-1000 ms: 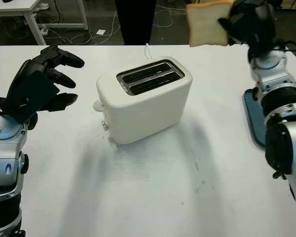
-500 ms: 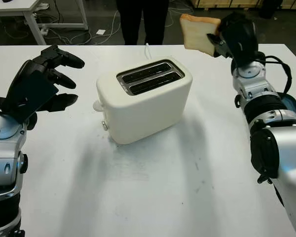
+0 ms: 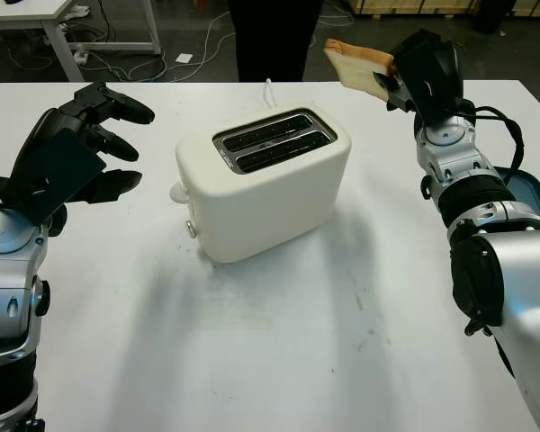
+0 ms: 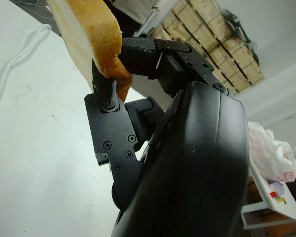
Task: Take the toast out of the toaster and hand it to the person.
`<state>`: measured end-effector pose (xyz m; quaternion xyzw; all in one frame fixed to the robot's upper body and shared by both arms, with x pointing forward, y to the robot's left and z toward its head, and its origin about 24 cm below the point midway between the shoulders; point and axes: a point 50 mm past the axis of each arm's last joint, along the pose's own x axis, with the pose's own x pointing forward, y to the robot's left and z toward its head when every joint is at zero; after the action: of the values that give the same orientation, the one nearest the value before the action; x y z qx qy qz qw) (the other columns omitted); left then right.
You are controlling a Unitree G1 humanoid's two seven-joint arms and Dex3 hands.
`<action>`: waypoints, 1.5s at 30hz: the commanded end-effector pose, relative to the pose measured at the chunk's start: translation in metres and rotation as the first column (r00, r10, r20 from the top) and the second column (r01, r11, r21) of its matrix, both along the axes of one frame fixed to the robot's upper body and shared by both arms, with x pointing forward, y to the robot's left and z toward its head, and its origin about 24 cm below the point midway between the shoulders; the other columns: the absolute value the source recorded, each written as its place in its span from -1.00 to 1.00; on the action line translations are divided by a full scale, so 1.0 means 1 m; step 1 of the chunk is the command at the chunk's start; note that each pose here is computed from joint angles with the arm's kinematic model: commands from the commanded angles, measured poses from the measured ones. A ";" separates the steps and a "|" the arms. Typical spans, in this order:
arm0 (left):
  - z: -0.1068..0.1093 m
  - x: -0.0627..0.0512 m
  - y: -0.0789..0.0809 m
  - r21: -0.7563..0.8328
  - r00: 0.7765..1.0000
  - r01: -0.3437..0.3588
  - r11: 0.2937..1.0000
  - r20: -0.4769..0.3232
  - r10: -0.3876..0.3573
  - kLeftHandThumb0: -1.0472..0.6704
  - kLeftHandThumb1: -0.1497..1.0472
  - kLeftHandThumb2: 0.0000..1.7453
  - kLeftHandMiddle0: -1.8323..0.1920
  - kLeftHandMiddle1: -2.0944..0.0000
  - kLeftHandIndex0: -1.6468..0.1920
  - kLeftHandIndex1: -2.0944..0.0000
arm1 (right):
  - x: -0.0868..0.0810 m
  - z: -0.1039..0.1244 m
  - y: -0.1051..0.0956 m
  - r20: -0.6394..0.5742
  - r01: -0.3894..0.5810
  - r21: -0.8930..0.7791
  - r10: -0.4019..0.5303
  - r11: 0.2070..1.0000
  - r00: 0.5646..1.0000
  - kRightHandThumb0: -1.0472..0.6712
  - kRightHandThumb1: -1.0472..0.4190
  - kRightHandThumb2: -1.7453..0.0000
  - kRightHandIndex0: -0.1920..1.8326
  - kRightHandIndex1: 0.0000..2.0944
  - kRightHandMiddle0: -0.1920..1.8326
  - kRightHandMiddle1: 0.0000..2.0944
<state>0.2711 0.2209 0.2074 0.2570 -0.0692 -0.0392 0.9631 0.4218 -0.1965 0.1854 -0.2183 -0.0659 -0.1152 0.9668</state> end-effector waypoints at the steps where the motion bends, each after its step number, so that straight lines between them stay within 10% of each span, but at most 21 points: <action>1: 0.002 -0.001 0.001 0.020 1.000 -0.004 1.000 0.006 0.004 0.76 0.79 -0.68 0.54 -0.42 0.51 -0.13 | -0.002 -0.011 0.002 -0.023 -0.014 0.009 0.014 1.000 1.000 0.01 -0.83 0.79 -0.07 0.67 -0.18 0.67; 45: 0.002 -0.001 0.002 0.011 1.000 -0.004 1.000 0.011 0.004 0.71 0.77 -0.71 0.51 -0.43 0.49 -0.12 | -0.001 -0.025 0.014 -0.127 -0.078 0.050 0.084 0.996 0.988 -0.06 -0.83 0.73 -0.04 0.67 -0.24 0.67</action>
<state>0.2704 0.2203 0.2076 0.2568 -0.0691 -0.0393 0.9632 0.4211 -0.1848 0.1627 -0.2059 -0.0186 -0.0685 0.9760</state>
